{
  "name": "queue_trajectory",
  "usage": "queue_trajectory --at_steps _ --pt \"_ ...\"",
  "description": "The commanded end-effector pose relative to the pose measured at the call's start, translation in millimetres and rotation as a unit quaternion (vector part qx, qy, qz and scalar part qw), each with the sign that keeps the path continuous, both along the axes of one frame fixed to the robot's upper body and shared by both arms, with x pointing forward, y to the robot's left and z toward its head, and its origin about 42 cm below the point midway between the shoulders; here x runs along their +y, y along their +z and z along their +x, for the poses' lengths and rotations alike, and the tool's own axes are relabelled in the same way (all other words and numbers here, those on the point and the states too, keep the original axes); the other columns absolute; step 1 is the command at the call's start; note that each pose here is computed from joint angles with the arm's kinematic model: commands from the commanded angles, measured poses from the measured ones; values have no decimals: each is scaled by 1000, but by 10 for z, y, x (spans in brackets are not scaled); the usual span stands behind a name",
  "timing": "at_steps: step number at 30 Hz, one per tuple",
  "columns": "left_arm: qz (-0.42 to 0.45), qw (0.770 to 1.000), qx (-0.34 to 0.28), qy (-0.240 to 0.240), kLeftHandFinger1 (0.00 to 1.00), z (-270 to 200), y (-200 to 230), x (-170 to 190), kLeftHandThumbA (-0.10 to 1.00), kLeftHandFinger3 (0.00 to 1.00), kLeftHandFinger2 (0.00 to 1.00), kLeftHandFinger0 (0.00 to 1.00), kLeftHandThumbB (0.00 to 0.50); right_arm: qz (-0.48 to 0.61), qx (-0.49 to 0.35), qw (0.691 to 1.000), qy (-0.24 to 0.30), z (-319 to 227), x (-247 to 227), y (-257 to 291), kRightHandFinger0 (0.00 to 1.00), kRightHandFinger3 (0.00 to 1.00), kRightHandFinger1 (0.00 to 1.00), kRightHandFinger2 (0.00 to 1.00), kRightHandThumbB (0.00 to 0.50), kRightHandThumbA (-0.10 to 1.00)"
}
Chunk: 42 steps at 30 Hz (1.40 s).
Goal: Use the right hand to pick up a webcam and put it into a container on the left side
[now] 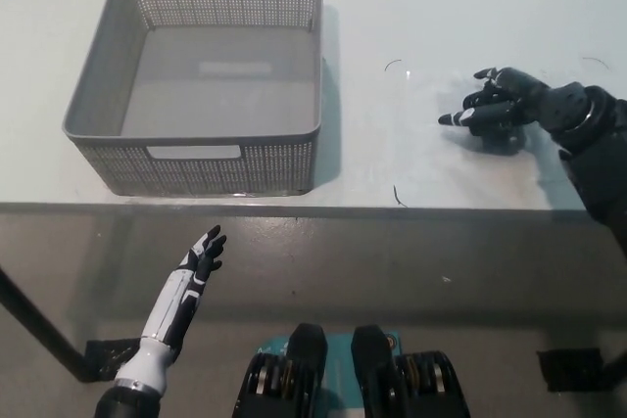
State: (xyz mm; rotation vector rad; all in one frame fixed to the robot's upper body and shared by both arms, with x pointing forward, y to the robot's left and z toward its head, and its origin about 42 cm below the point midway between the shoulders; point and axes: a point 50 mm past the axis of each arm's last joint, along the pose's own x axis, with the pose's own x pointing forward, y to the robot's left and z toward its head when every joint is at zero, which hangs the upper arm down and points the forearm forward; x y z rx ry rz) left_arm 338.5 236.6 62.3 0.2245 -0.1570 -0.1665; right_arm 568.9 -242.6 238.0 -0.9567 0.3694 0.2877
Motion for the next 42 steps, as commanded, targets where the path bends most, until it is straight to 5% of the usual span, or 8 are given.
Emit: queue_trajectory --at_steps 1,27,30,32,34,36,37,42 --pt "11 999 -42 -6 1000 139 206 34 1000 1000 1000 1000 500 -19 -50 998 16 130 147 292 1000 1000 1000 1000 491 878" --pt "14 998 -68 -10 1000 372 399 102 1000 1000 1000 974 498 -220 106 969 -36 41 -510 152 1000 1000 1000 1000 378 502" --pt "17 997 -75 -10 1000 423 437 110 1000 1000 1000 991 492 -200 74 976 -53 51 -584 189 251 907 535 797 259 166" --pt "18 997 -75 -10 1000 423 437 111 1000 1000 1000 986 493 -182 40 980 -66 49 -615 171 489 748 690 770 227 -90" --pt "18 996 -81 -11 1000 489 495 112 1000 1000 1000 973 488 -144 -11 985 -91 70 -655 234 124 1000 262 380 167 -100" --pt "14 996 -83 -12 1000 517 519 103 1000 1000 1000 971 483 -125 -70 984 -110 79 -687 273 317 1000 487 522 143 -100" --pt "16 996 -83 -12 1000 524 530 106 1000 1000 1000 972 482 -116 -86 983 -117 85 -691 297 519 954 658 676 117 -97" --pt "17 996 -85 -12 1000 539 544 102 1000 1000 1000 970 477 -70 -160 973 -151 93 -751 396 57 281 220 304 167 -100"
